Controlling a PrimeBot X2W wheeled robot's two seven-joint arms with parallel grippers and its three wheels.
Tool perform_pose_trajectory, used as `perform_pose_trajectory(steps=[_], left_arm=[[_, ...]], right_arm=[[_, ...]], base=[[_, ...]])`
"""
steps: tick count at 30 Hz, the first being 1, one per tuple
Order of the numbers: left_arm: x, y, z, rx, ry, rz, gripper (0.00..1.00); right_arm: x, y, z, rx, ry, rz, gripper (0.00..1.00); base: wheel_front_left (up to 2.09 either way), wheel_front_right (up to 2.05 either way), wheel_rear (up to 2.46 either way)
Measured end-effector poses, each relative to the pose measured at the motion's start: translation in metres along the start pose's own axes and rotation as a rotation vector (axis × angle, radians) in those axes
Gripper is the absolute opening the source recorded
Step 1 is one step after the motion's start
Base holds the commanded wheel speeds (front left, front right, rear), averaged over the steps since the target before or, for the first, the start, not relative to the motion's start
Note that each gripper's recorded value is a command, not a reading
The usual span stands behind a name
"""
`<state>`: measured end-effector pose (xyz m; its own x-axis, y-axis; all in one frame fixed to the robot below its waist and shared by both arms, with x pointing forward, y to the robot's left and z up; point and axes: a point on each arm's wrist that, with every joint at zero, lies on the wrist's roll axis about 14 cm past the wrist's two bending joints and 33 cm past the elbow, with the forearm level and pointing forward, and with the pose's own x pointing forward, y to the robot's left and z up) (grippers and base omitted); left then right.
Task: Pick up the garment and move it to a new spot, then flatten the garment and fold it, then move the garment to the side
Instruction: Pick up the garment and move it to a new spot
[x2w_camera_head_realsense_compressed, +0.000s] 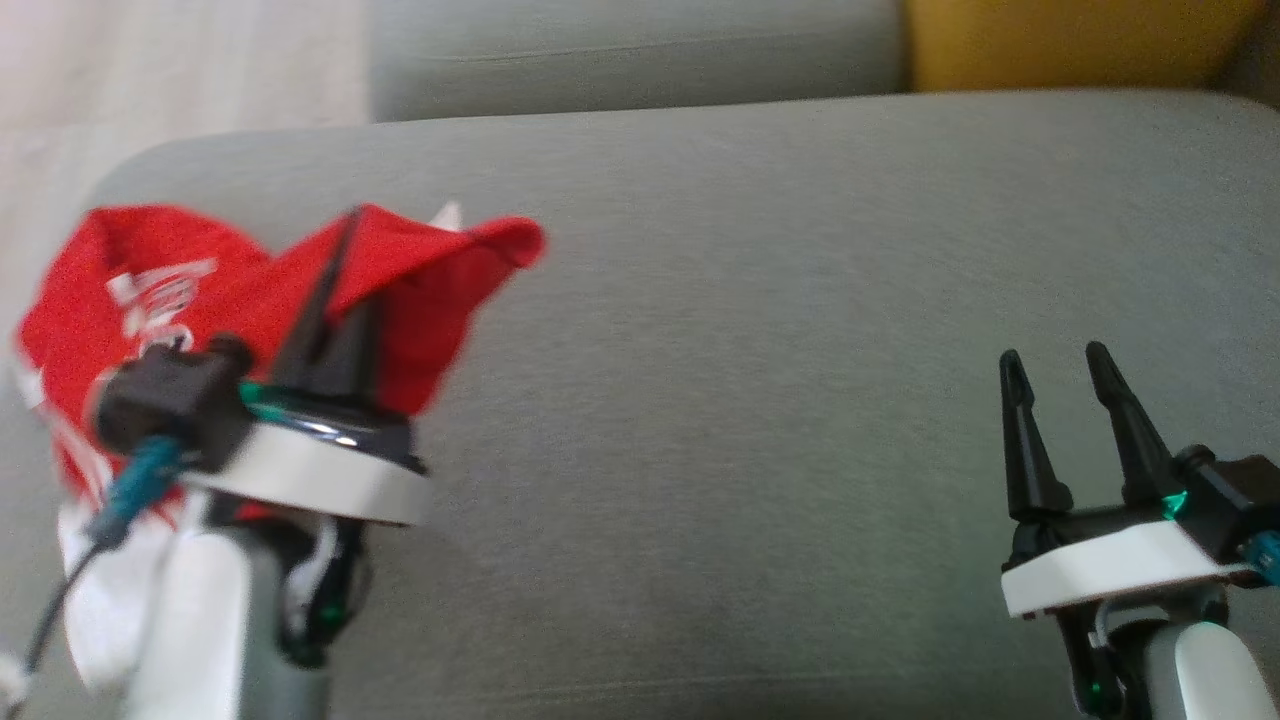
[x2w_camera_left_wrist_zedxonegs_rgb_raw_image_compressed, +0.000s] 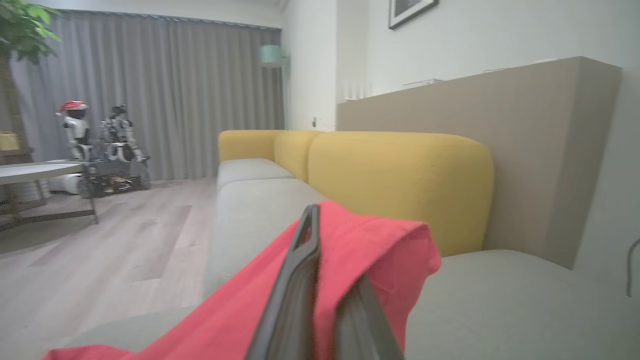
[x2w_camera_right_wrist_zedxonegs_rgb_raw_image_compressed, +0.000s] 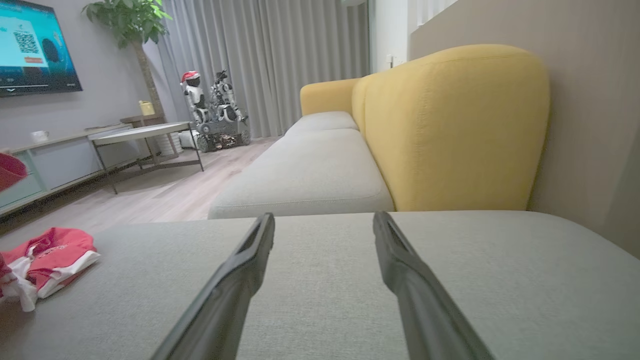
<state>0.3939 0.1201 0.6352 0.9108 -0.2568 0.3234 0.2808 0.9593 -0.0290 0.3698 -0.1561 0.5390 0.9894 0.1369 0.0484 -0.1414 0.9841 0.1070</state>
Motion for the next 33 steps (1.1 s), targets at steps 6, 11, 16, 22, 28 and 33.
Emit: perform_pose_trajectory(steps=[6, 11, 16, 22, 28, 33], left_arm=[[0.043, -0.091, -0.032, -0.104, 0.055, -0.267, 0.0], [0.079, -0.163, -0.043, -0.17, 0.05, -0.473, 0.0], [0.102, -0.219, -0.064, -0.224, 0.072, -0.619, 0.0], [0.099, -0.251, -0.165, -0.229, 0.363, -0.695, 0.0], [0.072, -0.262, -0.247, -0.219, 0.608, -0.74, 0.0], [0.069, -0.267, -0.255, -0.228, 0.634, -0.756, 1.0]], right_arm=[[-0.022, -0.032, 0.0, 0.02, -0.001, -0.111, 1.0], [-0.034, -0.058, -0.001, 0.029, -0.007, -0.207, 1.0], [-0.049, -0.085, -0.004, 0.029, -0.009, -0.307, 1.0], [-0.053, -0.1, -0.023, 0.04, 0.034, -0.372, 1.0], [-0.05, -0.111, -0.035, 0.039, 0.058, -0.407, 1.0], [-0.051, -0.114, -0.045, 0.048, 0.083, -0.42, 1.0]], base=[[0.0, 0.0, 0.0], [0.0, 0.0, 0.0], [0.0, 0.0, 0.0], [0.0, 0.0, 0.0], [0.0, 0.0, 0.0], [0.0, 0.0, 0.0]])
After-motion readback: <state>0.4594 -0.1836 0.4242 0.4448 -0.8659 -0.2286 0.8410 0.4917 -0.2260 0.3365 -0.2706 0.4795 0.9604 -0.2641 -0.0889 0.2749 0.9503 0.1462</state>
